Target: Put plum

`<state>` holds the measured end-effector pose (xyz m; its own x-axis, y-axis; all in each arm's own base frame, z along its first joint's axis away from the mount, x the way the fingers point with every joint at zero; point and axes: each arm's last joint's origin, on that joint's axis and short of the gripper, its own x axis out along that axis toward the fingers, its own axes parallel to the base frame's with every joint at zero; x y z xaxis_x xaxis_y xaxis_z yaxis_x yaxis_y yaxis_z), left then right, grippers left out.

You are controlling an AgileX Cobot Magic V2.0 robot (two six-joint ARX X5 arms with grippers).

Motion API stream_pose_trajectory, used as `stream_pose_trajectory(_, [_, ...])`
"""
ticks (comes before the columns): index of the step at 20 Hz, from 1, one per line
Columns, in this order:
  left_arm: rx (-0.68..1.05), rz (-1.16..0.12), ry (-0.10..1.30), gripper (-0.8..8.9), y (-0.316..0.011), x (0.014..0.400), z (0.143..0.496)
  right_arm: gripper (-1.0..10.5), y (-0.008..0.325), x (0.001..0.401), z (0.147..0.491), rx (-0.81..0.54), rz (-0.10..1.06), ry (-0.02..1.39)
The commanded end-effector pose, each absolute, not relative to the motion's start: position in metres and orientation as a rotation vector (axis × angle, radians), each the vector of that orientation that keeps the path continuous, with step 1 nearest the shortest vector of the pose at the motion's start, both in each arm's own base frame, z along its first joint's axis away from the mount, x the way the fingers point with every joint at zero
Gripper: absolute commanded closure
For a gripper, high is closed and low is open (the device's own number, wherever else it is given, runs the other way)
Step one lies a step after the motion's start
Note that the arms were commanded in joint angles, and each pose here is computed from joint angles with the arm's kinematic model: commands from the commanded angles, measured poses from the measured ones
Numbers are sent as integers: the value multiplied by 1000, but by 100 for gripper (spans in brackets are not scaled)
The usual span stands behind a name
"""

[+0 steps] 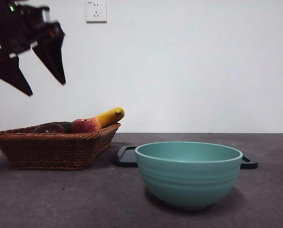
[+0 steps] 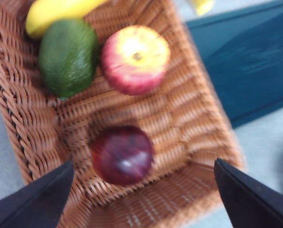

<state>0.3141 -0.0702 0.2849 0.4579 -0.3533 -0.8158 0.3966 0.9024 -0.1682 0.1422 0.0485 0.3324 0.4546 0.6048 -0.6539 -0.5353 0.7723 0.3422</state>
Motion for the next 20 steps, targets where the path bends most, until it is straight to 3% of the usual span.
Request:
stream_pose_trajectory(1, [71, -469, 1012, 348, -76, 329, 271, 474, 50, 144, 338, 80, 715, 819])
stream_pose_trajectory(14, [127, -456, 1170, 350, -93, 357, 204, 474, 50, 144, 338, 80, 715, 819])
stream_pose_trajectory(20, [130, -460, 1181, 575, -95, 356, 203, 474, 50, 144, 338, 80, 715, 818])
